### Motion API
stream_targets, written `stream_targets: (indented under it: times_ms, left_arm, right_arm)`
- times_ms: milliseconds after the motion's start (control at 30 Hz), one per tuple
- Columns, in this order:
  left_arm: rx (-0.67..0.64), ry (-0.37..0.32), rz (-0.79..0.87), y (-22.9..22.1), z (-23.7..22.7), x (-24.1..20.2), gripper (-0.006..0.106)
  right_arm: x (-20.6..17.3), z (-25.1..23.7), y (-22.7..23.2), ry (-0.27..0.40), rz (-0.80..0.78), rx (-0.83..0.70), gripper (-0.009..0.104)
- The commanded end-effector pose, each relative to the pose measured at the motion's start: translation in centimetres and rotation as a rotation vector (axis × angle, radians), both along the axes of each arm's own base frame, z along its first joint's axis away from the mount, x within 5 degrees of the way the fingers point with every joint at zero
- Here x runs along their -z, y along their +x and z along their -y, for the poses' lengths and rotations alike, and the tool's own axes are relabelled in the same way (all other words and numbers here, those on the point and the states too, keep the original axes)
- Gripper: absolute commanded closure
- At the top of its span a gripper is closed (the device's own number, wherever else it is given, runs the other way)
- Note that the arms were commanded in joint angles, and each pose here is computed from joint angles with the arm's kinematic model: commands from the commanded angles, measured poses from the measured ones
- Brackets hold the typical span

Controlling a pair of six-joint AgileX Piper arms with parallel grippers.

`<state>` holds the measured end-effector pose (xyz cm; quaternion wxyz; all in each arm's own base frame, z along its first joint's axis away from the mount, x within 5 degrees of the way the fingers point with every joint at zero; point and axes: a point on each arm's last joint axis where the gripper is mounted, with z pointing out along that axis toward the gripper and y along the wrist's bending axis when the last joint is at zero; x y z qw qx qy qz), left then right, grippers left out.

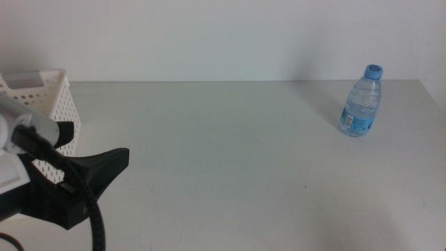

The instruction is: Use arms to grab the bottles and put them into the dustbin to the left of the table.

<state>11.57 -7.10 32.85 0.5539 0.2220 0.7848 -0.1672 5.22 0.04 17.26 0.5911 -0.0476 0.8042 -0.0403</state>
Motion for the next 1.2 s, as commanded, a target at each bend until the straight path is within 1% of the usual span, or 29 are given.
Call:
stream_targets:
  times_ms: [0, 133, 267, 367, 467, 567, 667, 733, 800, 867, 1067, 1100, 1167]
  left_arm:
    - [-0.014, -0.074, 0.074, 0.2, 0.0, -1.6, 0.007]
    - [-0.014, -0.073, 0.072, 0.2, 0.0, -1.6, 0.007]
    - [-0.014, -0.073, 0.072, 0.2, 0.0, -1.6, 0.007]
    - [-0.014, -0.073, 0.072, 0.2, 0.0, -1.6, 0.007]
    - [-0.014, -0.073, 0.072, 0.2, 0.0, -1.6, 0.007]
    - [-0.014, -0.073, 0.072, 0.2, 0.0, -1.6, 0.007]
    - [-0.014, -0.073, 0.072, 0.2, 0.0, -1.6, 0.007]
    - [-0.014, -0.073, 0.072, 0.2, 0.0, -1.6, 0.007]
    - [-0.014, -0.073, 0.071, 0.2, 0.0, -1.6, 0.007]
    - [-0.014, -0.073, 0.072, 0.2, 0.0, -1.6, 0.007]
    - [-0.014, -0.073, 0.072, 0.2, 0.0, -1.6, 0.007]
    - [-0.014, -0.073, 0.072, 0.2, 0.0, -1.6, 0.007]
    - [-0.014, -0.073, 0.072, 0.2, 0.0, -1.6, 0.007]
  right_arm:
    - [-0.8, 0.1, 0.1, -0.019, 0.092, 0.007, 0.008]
    - [-1.7, 0.2, 0.7, -0.025, 0.098, 0.011, 0.008]
    - [-3.7, 0.2, 2.0, -0.025, 0.093, 0.015, 0.008]
    - [-5.1, 0.4, 3.6, -0.061, 0.085, 0.013, 0.008]
    - [-5.6, 0.4, 5.5, -0.106, 0.085, -0.001, 0.008]
    - [-5.1, 0.3, 7.6, -0.111, 0.092, -0.026, 0.008]
    - [-4.6, 0.2, 9.4, -0.084, 0.109, -0.04, 0.008]
    - [-4.0, 0.2, 10.5, -0.026, 0.114, -0.03, 0.008]
    - [-3.6, 0.1, 11.6, 0.029, 0.153, -0.03, 0.008]
    - [-3.1, 0.0, 12.7, 0.062, 0.201, -0.035, 0.008]
    - [-1.8, -0.1, 14.9, 0.106, 0.385, -0.063, 0.008]
    - [-1.3, -0.1, 15.2, 0.112, 0.394, -0.065, 0.008]
    - [0.0, -0.2, 16.3, 0.128, 0.329, -0.069, 0.008]
